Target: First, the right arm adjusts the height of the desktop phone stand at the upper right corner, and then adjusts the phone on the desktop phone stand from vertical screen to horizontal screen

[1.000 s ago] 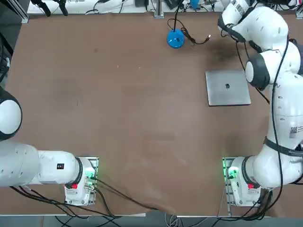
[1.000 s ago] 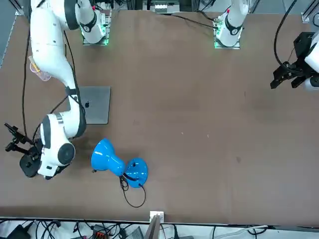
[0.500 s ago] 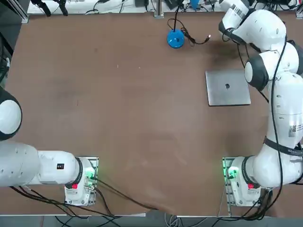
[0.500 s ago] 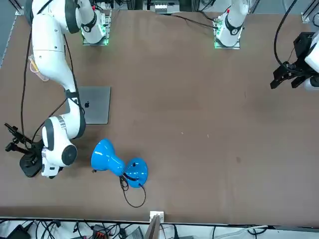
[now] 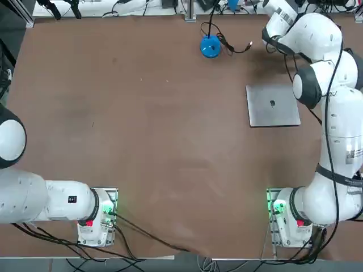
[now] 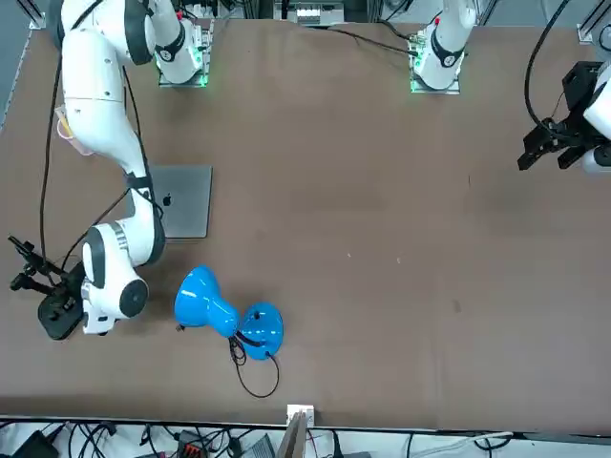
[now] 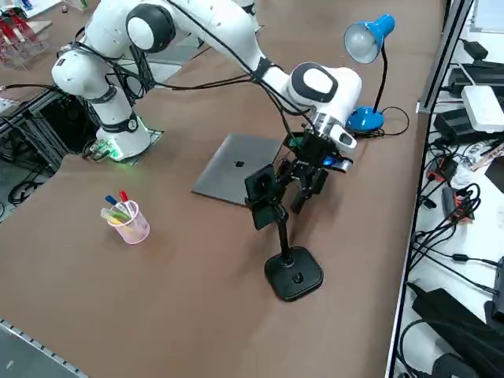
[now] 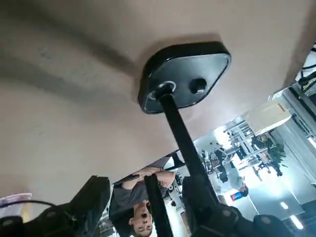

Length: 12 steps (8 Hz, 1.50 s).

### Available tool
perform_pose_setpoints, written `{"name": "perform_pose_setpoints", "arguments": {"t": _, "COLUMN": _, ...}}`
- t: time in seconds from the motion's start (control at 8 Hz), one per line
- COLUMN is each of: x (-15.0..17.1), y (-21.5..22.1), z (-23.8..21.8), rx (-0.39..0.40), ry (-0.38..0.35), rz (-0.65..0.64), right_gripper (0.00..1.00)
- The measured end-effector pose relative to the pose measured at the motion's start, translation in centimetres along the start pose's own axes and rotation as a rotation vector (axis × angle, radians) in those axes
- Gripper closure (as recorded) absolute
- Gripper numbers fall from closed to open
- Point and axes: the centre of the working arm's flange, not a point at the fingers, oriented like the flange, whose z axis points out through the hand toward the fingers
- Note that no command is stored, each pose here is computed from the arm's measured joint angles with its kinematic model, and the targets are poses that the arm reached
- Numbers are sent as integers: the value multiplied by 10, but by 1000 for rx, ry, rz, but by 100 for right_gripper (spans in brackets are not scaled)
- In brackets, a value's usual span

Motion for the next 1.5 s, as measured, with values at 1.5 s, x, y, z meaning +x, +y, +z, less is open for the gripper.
{"name": "perform_pose_setpoints", "arguments": {"t": 1.5, "x": 2, "y": -2, "z": 32, "rx": -24, "ry": -120, "rz": -93, "right_gripper": 11}}
